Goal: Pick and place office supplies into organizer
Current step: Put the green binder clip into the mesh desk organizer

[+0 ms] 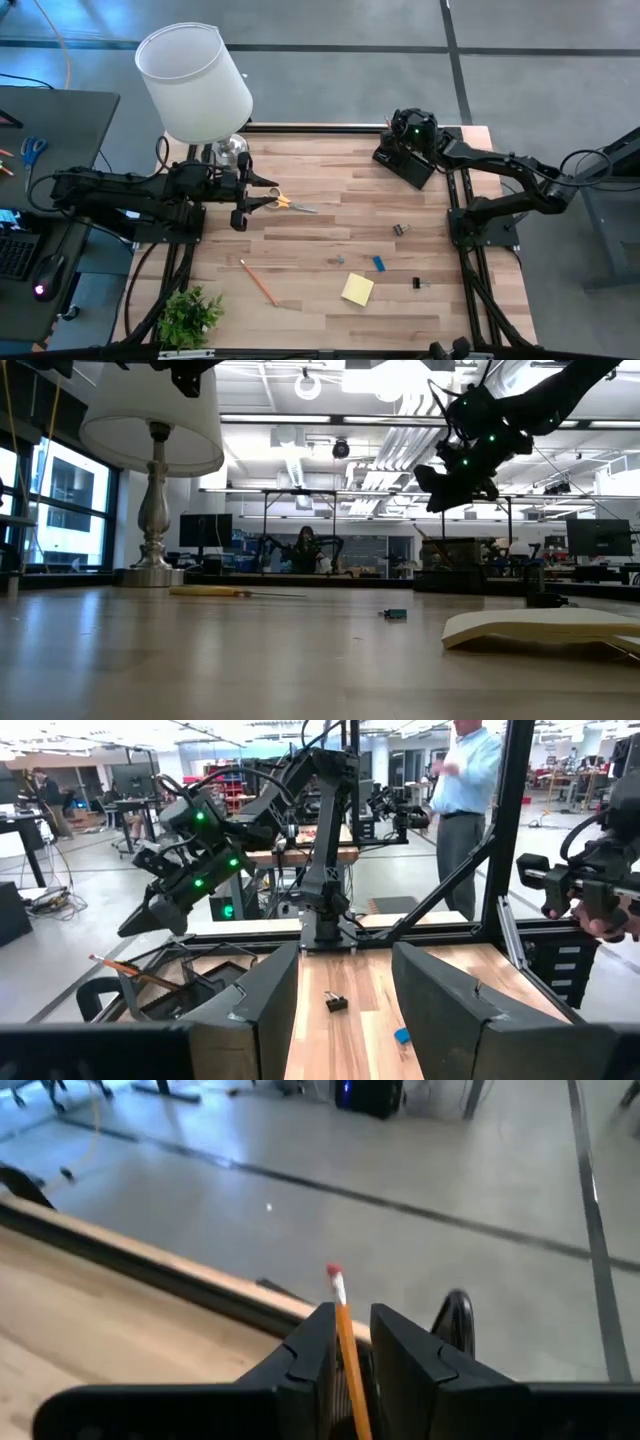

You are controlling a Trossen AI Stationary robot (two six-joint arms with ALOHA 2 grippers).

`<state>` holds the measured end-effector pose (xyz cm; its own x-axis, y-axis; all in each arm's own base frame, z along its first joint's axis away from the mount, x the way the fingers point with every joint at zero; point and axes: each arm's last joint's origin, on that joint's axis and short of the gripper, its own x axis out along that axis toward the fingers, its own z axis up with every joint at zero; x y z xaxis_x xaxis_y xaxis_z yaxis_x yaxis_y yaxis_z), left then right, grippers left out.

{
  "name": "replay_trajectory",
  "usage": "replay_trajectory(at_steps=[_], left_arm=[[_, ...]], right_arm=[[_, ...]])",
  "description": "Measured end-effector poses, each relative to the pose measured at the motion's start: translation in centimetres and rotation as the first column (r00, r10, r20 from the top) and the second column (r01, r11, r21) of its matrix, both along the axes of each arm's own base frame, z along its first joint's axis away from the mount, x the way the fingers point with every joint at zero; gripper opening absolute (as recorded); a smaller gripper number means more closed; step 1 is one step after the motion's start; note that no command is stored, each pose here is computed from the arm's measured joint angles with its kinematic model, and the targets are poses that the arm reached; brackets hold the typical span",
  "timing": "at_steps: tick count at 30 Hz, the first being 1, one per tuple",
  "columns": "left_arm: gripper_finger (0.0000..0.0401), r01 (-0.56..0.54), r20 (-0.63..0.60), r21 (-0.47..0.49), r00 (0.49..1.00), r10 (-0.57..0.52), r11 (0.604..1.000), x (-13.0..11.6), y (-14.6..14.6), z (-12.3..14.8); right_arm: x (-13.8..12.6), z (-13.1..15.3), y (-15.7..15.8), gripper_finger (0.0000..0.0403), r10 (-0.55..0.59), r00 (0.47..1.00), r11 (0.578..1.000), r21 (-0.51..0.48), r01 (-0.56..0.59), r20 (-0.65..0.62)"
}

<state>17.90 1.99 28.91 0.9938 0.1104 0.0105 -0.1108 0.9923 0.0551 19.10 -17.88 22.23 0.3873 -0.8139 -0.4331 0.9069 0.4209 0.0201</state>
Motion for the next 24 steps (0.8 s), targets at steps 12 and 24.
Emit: replay_trajectory(at_steps=[12, 24], left_arm=[[0.0154, -0.019, -0.043, 0.039, 0.999, 0.020, 0.999, 0.0, 0.1, -0.4], [0.0154, -0.014, -0.046, 0.066, 0.999, 0.017, 0.998, -1.5, -0.1, 0.5]], right_arm=[[3.2, 1.3, 5.5, 0.0028, 0.356, 0.931, 0.934, 0.004, -0.357, 0.084], [7.7, -0.6, 16.4, 0.0023, 0.666, 0.737, 0.734, 0.071, -0.675, 0.121]])
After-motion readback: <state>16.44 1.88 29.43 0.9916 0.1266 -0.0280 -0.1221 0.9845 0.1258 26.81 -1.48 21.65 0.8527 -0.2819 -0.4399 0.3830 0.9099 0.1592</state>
